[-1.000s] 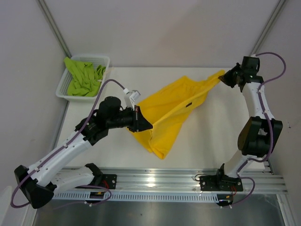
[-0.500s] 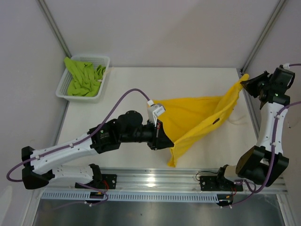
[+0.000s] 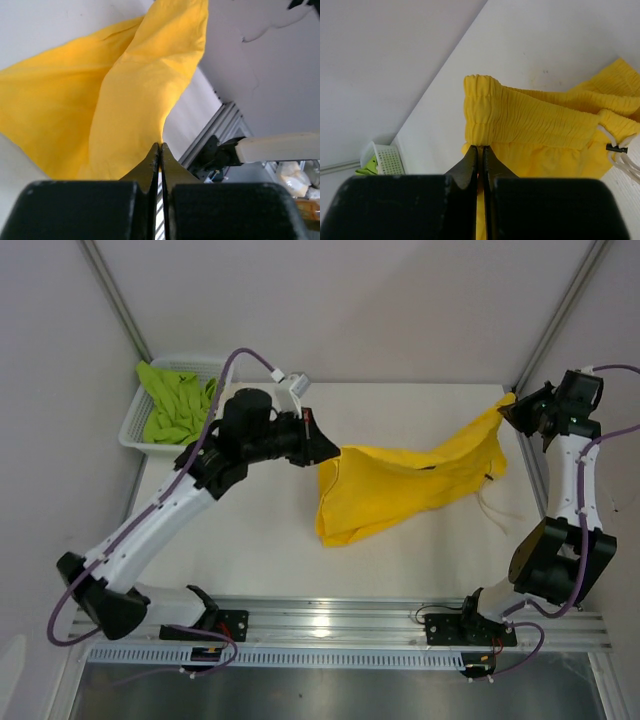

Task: Fold and stack the shorts
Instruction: Fold the shorts

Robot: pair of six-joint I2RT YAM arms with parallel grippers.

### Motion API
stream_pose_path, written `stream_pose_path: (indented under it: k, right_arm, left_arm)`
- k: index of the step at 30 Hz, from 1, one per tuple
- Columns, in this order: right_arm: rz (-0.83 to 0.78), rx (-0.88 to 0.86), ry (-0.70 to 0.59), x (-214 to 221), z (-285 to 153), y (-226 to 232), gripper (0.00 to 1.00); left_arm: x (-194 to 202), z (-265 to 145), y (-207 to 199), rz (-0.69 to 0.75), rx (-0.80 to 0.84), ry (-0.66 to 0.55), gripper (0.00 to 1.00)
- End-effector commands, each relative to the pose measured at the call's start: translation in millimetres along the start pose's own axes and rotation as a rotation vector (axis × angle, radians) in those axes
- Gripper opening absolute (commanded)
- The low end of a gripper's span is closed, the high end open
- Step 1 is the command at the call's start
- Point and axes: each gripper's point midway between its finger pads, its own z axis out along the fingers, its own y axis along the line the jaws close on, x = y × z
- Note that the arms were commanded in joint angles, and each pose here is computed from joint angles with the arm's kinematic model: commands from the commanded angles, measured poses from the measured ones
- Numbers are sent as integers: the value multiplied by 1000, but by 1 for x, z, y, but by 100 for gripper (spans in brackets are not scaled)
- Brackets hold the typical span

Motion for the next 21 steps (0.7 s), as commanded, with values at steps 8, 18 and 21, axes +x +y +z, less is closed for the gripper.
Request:
stream_pose_path:
  k: [8,18,21]
  right_arm:
    - [27,-5,-26,-14,40,-3,0]
    - [2,-70,-25,-3,-6,16,0]
    - [3,-81,-46,9,-39,15,0]
  left_arm:
    - [-10,49,50,-4,29,102,0]
    - [-28,-12,10,31,82,1,0]
    - [-16,-34,1,40,96,-10,0]
